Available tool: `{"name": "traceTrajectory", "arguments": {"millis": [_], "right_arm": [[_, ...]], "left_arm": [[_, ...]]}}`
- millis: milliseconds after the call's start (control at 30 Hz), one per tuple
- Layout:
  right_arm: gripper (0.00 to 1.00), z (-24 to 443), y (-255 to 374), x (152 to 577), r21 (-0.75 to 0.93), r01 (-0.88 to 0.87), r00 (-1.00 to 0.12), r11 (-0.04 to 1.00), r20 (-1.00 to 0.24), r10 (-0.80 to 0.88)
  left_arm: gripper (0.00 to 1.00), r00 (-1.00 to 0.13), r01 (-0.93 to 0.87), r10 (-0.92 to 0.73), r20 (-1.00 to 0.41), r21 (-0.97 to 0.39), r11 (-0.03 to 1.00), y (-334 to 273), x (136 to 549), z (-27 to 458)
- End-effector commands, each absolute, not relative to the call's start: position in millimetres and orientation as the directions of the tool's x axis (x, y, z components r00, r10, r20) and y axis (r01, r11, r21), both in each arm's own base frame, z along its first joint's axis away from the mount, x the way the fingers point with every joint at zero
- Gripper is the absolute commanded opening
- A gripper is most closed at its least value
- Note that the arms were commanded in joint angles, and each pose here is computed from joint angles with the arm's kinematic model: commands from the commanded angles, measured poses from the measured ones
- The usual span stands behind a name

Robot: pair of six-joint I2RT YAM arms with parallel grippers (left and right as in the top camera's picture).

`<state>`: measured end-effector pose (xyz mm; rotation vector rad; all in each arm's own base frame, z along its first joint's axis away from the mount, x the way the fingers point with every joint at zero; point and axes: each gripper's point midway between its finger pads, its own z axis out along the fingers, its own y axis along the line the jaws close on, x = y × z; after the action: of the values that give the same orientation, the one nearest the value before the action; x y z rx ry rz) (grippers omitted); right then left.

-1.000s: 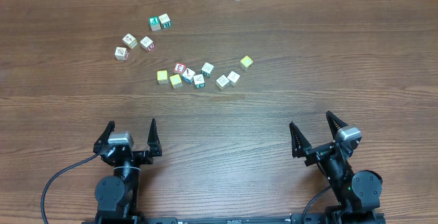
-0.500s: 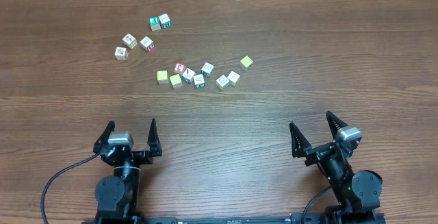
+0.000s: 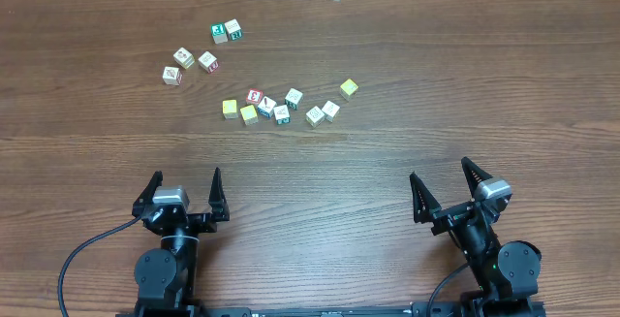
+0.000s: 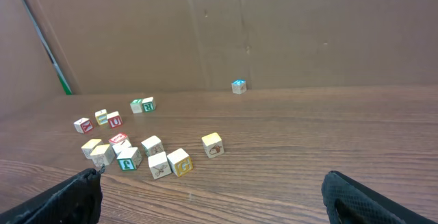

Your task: Form a tower

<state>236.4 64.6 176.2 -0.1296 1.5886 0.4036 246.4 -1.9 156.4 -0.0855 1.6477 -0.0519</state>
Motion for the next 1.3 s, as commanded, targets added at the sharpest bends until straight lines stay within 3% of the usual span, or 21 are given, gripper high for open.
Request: {"name": "traceTrajectory", "arguments": {"millis": [0, 100, 233, 367, 500, 633, 833, 967, 1133, 1267], "right_arm": [[1.00, 175.0, 63.7, 236.6, 0.177, -0.324, -0.060, 0.929, -0.984, 0.166], [1.00, 175.0, 63.7, 236.6, 0.177, -0.324, -0.060, 0.929, -0.984, 0.166], [1.00, 175.0, 63.7, 236.6, 0.177, -0.324, -0.060, 0.929, -0.984, 0.166], [1.00, 175.0, 63.7, 236.6, 0.177, -0.324, -0.060, 0.929, -0.984, 0.166], [1.00, 175.0, 63.7, 236.6, 0.177, -0.324, -0.060, 0.929, -0.984, 0.166], [1.00, 175.0, 63.7, 236.6, 0.177, -0.324, -0.060, 0.929, -0.984, 0.166], [1.00, 175.0, 63.7, 236.6, 0.177, -0.324, -0.060, 0.929, -0.984, 0.166], [1.00, 175.0, 63.7, 236.6, 0.177, -0.324, -0.060, 0.929, -0.984, 0.166], [1.00, 175.0, 63.7, 236.6, 0.177, -0.324, -0.060, 0.929, -0.984, 0.166], [1.00, 175.0, 63.7, 236.6, 0.177, -0.324, -0.060, 0.929, -0.984, 0.166]], "left_arm": [[1.00, -0.064, -0.024, -0.058, -0.996, -0.057, 0.998, -1.9, 246.1, 158.8], [0.99, -0.047, -0.024, -0.059, -0.997, -0.058, 0.998, -1.7, 246.3, 163.1], [0.99, 0.077, -0.016, -0.068, -0.995, -0.070, 0.997, -1.7, 245.8, 194.0], [0.99, 0.345, 0.017, -0.088, -0.934, -0.087, 0.996, -2.6, 231.2, 261.2], [1.00, 0.624, 0.074, -0.112, -0.773, -0.085, 0.994, -4.9, 191.6, 331.2], [1.00, 0.769, 0.119, -0.157, -0.620, -0.102, 0.988, -2.3, 151.3, 380.3], [0.99, 0.823, 0.190, -0.170, -0.542, -0.019, 0.982, -16.2, 109.3, 444.8], [1.00, 0.812, 0.204, -0.149, -0.564, 0.036, 0.978, -24.8, 93.7, 490.4], [0.99, 0.727, 0.198, -0.104, -0.679, 0.062, 0.978, -30.8, 112.6, 533.3], [0.99, 0.592, 0.221, -0.084, -0.801, 0.061, 0.973, -37.7, 147.9, 557.5]]}}
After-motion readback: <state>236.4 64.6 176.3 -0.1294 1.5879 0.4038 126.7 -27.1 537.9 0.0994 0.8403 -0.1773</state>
